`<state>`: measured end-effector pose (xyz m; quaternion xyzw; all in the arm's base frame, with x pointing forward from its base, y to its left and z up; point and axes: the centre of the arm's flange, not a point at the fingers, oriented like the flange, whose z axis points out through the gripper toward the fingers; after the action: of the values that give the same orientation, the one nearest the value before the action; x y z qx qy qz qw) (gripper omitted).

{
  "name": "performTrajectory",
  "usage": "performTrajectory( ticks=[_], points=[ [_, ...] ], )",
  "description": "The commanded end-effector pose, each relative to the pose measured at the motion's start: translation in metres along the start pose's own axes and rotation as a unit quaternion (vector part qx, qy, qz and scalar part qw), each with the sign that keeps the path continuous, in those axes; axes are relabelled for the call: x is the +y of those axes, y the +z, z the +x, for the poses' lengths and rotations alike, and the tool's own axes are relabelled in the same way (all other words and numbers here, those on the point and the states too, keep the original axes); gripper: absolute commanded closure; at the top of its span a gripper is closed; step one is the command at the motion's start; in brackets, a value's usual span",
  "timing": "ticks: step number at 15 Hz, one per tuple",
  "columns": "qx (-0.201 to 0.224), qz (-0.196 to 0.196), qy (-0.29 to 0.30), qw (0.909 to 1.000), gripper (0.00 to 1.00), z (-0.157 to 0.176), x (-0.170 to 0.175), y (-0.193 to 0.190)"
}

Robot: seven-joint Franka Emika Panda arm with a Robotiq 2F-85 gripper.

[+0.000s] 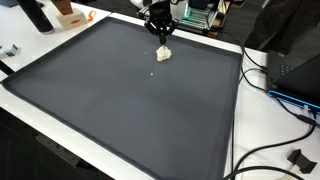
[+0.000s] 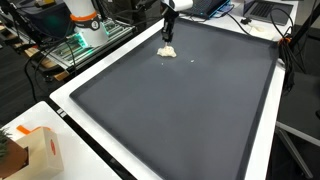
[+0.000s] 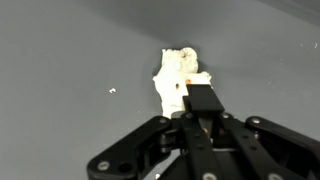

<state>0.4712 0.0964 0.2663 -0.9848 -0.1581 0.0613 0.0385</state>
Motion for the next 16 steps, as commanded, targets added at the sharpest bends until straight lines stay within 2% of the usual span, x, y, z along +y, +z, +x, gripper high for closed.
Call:
performTrajectory(
  ticks=[1, 8, 16],
  points=[
    [-0.004, -0.008, -0.001, 1.0, 0.97, 0.003, 0.0, 0.014],
    [-0.005, -0.006, 0.001, 1.0, 0.97, 0.004, 0.0, 0.015],
    [-0.005, -0.017, 0.028, 0.9994, 0.97, -0.002, -0.01, -0.006]
  ],
)
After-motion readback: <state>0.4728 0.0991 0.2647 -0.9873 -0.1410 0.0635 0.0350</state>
